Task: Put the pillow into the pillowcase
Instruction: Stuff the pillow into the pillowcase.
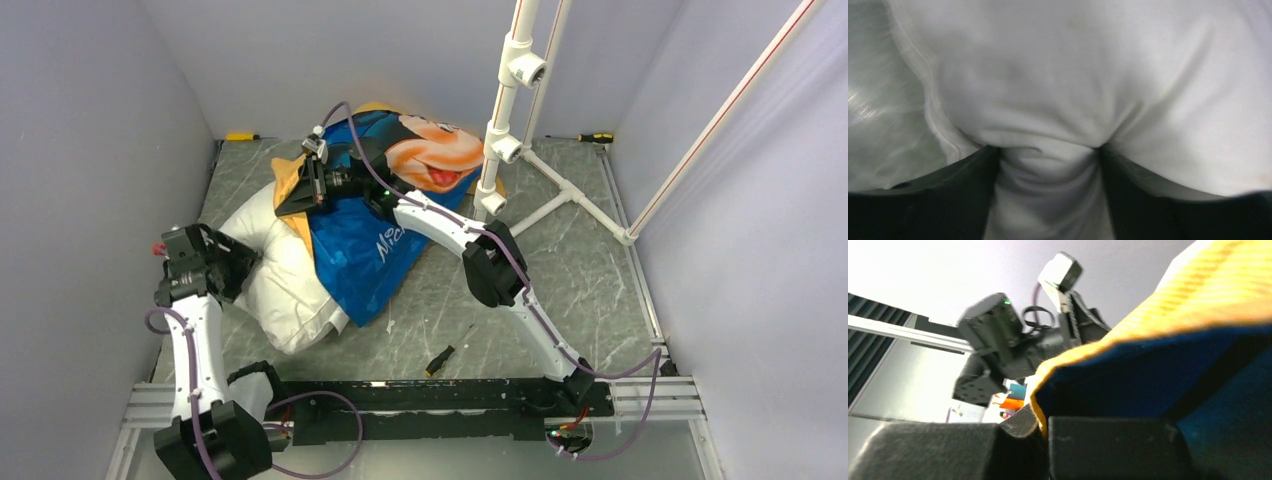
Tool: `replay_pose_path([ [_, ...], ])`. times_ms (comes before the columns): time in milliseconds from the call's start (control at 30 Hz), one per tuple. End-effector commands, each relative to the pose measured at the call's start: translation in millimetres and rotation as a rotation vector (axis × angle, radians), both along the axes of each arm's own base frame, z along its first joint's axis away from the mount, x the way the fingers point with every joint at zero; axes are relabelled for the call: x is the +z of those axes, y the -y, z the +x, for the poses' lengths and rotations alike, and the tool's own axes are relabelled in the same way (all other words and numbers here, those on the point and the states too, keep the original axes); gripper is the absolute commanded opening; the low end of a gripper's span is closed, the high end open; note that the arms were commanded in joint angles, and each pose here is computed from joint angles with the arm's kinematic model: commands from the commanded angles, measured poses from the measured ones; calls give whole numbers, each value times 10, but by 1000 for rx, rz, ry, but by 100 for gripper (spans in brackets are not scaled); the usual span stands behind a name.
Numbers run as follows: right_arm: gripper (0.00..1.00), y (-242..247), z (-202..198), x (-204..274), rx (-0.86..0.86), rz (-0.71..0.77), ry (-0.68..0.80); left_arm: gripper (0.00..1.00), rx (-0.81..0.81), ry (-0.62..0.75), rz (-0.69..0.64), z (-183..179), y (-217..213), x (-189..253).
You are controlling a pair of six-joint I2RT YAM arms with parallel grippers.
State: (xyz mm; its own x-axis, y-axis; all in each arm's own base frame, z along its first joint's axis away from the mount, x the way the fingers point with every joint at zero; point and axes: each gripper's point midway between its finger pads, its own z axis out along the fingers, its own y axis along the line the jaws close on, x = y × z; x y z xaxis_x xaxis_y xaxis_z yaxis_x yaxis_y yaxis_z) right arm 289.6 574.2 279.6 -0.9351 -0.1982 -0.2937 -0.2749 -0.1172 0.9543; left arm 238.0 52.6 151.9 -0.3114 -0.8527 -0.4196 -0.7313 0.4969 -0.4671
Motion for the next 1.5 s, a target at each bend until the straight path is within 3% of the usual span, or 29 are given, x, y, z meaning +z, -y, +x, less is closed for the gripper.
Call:
replay_pose_path([
  [0,0,155,-267,577,159,128,129,50,-196,488,-124,667,333,440],
  [33,0,157,-291,585,193,140,127,27,-227,598,-140,731,399,553],
  [67,0,193,-331,694,215,171,129,11,-258,721,-130,791,448,712],
  [100,0,228,-351,786,220,203,127,1,-271,788,-129,811,507,760],
  [133,0,258,-390,880,225,231,128,0,-292,844,-97,845,556,874],
  [300,0,325,-768,1207,305,290,236,0,-526,972,139,1021,1269,1291],
  [400,0,343,-1051,1265,375,310,292,0,-637,987,197,1141,1735,1337],
  [567,0,366,-1187,1104,435,274,307,0,-618,918,313,1251,1819,1254],
  [633,17,351,-1081,1050,396,227,297,0,-566,859,366,1231,1664,1170],
  [767,38,338,-776,920,232,109,350,0,-500,810,429,1103,1441,1114],
  [1067,67,671,124,793,-184,-105,503,0,-554,737,445,659,1322,909],
  [1367,70,663,896,454,-403,-237,332,0,-678,719,410,430,1448,813],
  [1467,69,834,1138,260,-521,-343,303,0,-708,730,410,405,1485,846],
])
